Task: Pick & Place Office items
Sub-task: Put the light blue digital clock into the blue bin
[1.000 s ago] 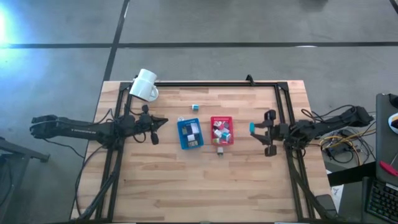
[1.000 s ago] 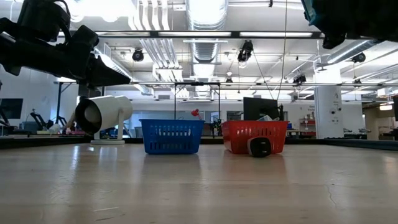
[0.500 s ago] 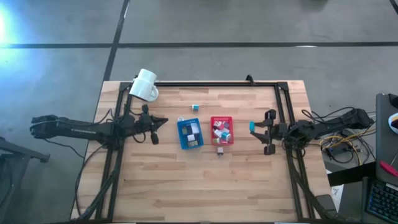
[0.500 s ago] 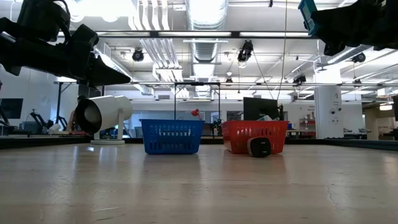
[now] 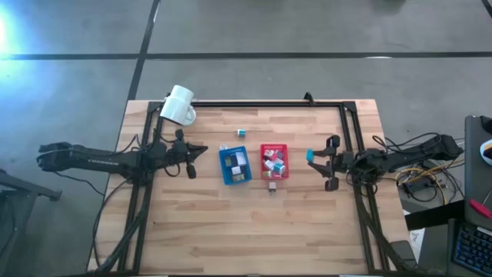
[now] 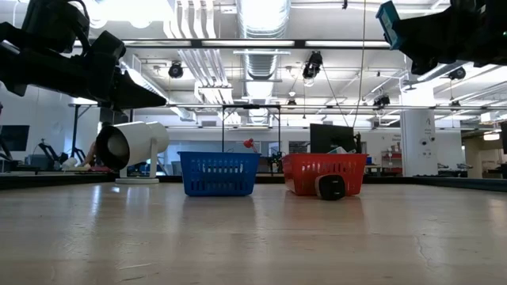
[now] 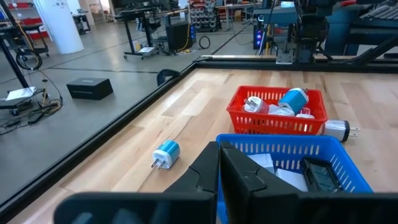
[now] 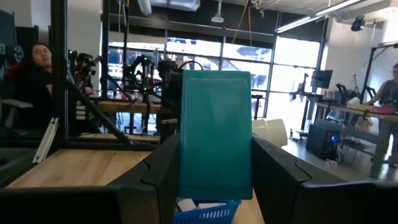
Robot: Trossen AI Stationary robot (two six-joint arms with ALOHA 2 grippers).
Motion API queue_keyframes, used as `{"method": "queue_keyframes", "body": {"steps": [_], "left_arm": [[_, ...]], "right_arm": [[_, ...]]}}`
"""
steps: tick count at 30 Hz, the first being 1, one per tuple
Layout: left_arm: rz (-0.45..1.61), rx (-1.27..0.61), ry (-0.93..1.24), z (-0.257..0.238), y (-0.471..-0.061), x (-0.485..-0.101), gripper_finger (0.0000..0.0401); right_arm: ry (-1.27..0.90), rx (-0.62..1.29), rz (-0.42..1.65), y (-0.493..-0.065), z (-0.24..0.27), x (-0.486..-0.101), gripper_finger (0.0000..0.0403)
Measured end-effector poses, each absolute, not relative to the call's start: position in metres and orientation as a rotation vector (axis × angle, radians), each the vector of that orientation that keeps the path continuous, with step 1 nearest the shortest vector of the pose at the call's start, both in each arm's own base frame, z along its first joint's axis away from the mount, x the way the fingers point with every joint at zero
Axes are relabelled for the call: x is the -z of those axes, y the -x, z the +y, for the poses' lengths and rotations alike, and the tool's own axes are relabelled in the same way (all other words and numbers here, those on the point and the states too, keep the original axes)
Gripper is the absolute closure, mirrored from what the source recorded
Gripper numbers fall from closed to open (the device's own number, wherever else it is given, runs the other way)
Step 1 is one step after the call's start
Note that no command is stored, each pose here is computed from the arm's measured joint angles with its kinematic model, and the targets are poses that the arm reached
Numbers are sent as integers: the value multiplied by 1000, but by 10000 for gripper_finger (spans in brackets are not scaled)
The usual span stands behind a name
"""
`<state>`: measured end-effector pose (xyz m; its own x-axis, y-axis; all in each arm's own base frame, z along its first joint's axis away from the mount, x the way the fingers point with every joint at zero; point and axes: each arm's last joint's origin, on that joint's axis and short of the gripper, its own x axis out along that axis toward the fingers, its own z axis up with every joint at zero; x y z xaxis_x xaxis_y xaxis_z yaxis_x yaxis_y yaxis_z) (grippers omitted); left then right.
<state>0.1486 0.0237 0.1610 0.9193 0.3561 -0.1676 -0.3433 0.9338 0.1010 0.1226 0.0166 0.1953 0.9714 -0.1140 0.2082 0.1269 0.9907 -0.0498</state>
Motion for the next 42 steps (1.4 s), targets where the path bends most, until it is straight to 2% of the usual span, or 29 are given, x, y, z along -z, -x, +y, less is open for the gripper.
{"method": "queue_keyframes", "body": {"steps": [22, 42], "left_arm": [[188, -360, -84, 24, -149, -161, 385], [188, -359, -84, 24, -149, -161, 385]], "right_arm": [[25, 119, -207, -125, 17, -200, 252], [48, 116, -116, -145, 21, -206, 250]]}}
